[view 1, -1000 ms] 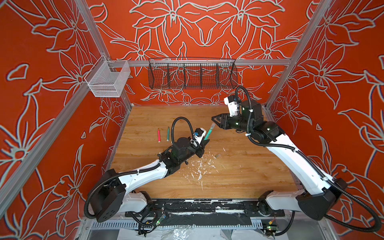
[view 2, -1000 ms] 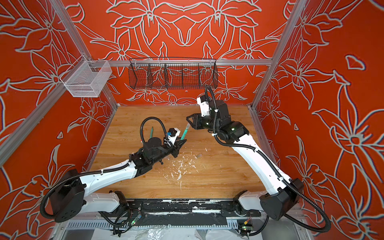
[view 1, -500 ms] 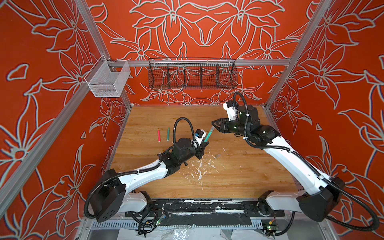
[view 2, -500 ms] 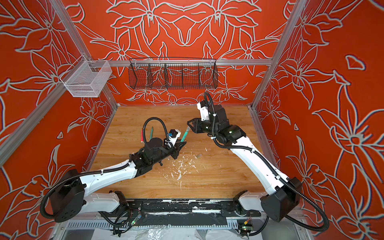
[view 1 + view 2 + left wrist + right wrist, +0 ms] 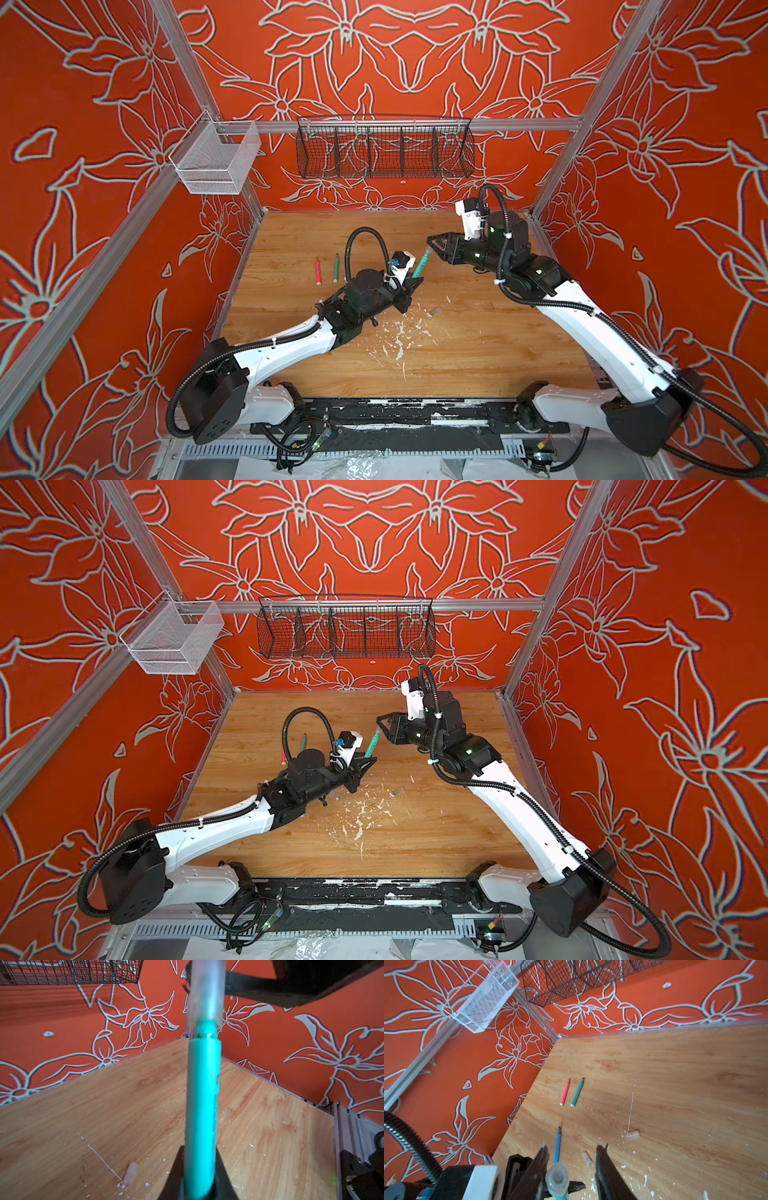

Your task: Insert the pens into the pen caps

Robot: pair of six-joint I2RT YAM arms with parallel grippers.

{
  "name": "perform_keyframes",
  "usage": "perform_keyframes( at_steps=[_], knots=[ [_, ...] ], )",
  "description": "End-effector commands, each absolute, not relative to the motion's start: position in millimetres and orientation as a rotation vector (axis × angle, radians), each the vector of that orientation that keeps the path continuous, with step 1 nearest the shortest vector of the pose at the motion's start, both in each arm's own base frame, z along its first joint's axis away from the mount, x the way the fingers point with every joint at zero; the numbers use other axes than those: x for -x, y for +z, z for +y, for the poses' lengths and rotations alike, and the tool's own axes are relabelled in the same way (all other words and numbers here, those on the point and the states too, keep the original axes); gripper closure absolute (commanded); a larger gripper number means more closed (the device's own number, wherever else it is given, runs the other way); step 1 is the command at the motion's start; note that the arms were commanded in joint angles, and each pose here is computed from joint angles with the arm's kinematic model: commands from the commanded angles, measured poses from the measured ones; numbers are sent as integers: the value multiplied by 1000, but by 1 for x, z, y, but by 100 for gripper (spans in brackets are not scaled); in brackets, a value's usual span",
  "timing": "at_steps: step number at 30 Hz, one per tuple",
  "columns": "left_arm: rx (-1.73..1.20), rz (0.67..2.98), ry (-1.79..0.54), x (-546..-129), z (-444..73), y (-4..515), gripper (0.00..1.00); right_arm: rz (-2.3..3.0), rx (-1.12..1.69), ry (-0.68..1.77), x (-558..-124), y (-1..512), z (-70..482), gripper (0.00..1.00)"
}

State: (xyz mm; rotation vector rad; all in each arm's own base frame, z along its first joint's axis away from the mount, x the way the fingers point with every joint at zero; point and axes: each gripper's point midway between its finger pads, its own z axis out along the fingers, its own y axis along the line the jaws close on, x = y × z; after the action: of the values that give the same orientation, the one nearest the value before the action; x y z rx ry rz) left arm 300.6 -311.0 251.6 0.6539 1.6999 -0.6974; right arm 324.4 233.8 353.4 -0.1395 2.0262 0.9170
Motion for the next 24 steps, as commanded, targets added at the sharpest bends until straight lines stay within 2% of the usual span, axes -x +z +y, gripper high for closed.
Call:
perform_keyframes(
  at_steps=[1,6,14,24],
  knots=[
    [-666,1713,-733,-300,-316,254,100,1961,58,898,-331,367,222,59],
    [-678,1745,-764,-300,-321,254,100,1962,124,976,-323,376,234,57],
    [-659,1726,-765,-303,-317,257,100,1969,186,1090,-320,374,253,62],
    [-653,1716,-761,-304,-316,260,100,2011,193,1089,-315,365,253,61]
  ],
)
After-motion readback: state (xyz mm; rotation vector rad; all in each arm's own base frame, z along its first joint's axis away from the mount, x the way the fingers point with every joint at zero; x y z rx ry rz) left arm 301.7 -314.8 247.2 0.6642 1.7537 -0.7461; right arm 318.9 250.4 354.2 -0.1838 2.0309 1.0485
